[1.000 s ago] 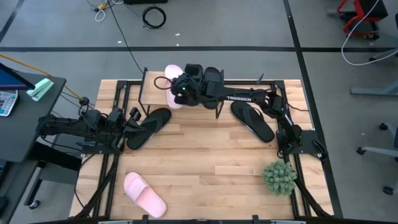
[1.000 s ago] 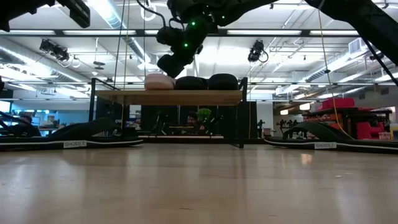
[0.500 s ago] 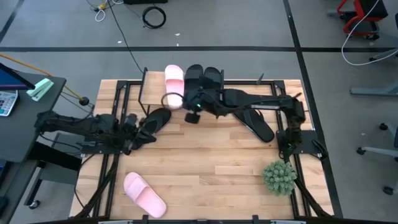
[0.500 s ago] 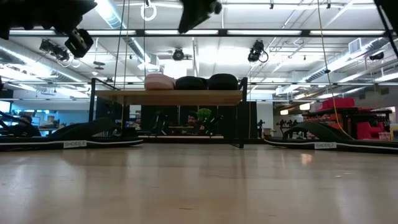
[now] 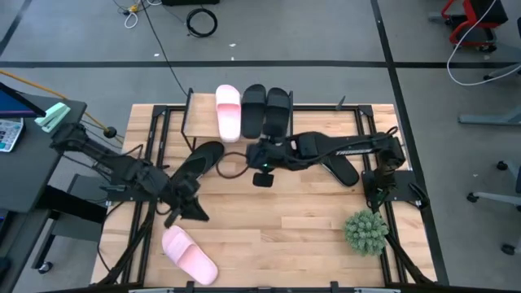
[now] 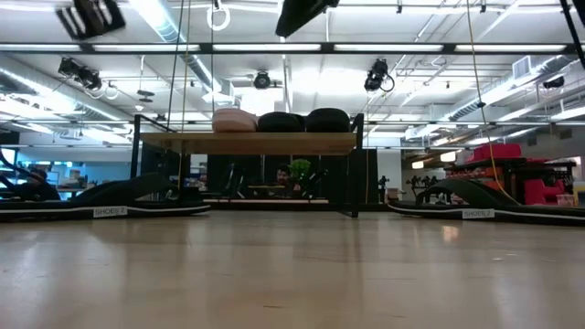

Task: Pick and place slides into the shelf
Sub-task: Put the pink slipper on the shelf

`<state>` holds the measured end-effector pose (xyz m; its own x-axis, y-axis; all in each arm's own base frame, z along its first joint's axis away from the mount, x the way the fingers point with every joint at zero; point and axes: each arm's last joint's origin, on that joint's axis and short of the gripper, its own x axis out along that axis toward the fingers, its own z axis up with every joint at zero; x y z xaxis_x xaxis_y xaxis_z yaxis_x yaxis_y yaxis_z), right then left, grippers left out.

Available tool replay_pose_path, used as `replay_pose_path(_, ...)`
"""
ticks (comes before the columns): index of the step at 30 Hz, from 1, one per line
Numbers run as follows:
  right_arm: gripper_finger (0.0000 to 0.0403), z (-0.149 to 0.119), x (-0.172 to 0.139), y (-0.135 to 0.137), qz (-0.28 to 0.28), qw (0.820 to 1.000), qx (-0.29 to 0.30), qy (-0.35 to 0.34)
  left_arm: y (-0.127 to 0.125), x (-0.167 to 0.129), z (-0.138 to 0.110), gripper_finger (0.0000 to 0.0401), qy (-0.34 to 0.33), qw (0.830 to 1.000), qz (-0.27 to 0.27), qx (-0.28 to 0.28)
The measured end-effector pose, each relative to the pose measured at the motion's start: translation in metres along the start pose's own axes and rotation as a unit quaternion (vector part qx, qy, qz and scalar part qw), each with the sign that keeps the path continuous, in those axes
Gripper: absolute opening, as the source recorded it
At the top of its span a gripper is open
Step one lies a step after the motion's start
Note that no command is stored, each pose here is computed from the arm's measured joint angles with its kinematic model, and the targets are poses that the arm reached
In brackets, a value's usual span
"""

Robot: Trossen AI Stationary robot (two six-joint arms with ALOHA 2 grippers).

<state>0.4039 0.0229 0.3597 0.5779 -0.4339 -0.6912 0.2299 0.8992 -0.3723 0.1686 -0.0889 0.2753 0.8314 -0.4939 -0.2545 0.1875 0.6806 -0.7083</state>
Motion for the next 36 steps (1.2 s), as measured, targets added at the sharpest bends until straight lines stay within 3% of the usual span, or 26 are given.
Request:
replay_pose_path(3, 0.0114, -0.002, 0.008, 0.004, 0.004, 1.000, -0.006, 0.011, -0.020, 0.020, 0.004, 0.0005, 0.048, 0.998, 0.032, -0.017)
replay_pose_path(6, 0.0114, -0.006, 0.014, 0.007, 0.004, 1.000, -0.009, 0.024, -0.032, 0.043, -0.003, 0.0005, 0.110, 0.986, 0.123, -0.031)
replay_pose_path(10, 0.0114, -0.014, 0.022, 0.012, 0.004, 0.999, -0.020, 0.044, -0.038, 0.072, -0.020, 0.0013, 0.189, 0.942, 0.266, -0.073)
replay_pose_path(13, 0.0113, -0.021, 0.025, 0.016, 0.005, 0.998, -0.022, 0.057, -0.044, 0.095, -0.032, 0.0013, 0.214, 0.914, 0.330, -0.101)
replay_pose_path(18, 0.0112, -0.028, 0.027, 0.019, 0.004, 0.997, -0.017, 0.079, -0.054, 0.128, -0.045, 0.0006, 0.216, 0.888, 0.388, -0.122)
replay_pose_path(22, 0.0112, -0.034, 0.030, 0.024, 0.005, 0.995, -0.021, 0.094, -0.055, 0.147, -0.058, 0.0011, 0.216, 0.857, 0.443, -0.152)
replay_pose_path(28, 0.0112, -0.045, 0.037, 0.031, 0.007, 0.993, -0.036, 0.116, -0.049, 0.161, -0.090, 0.0032, 0.270, 0.790, 0.514, -0.195)
replay_pose_path(31, 0.0112, -0.050, 0.040, 0.033, 0.007, 0.991, -0.047, 0.125, -0.043, 0.164, -0.100, 0.0043, 0.288, 0.767, 0.532, -0.212)
replay_pose_path(36, 0.0112, -0.054, 0.042, 0.034, 0.008, 0.989, -0.061, 0.134, -0.039, 0.167, -0.098, 0.0050, 0.275, 0.757, 0.544, -0.236)
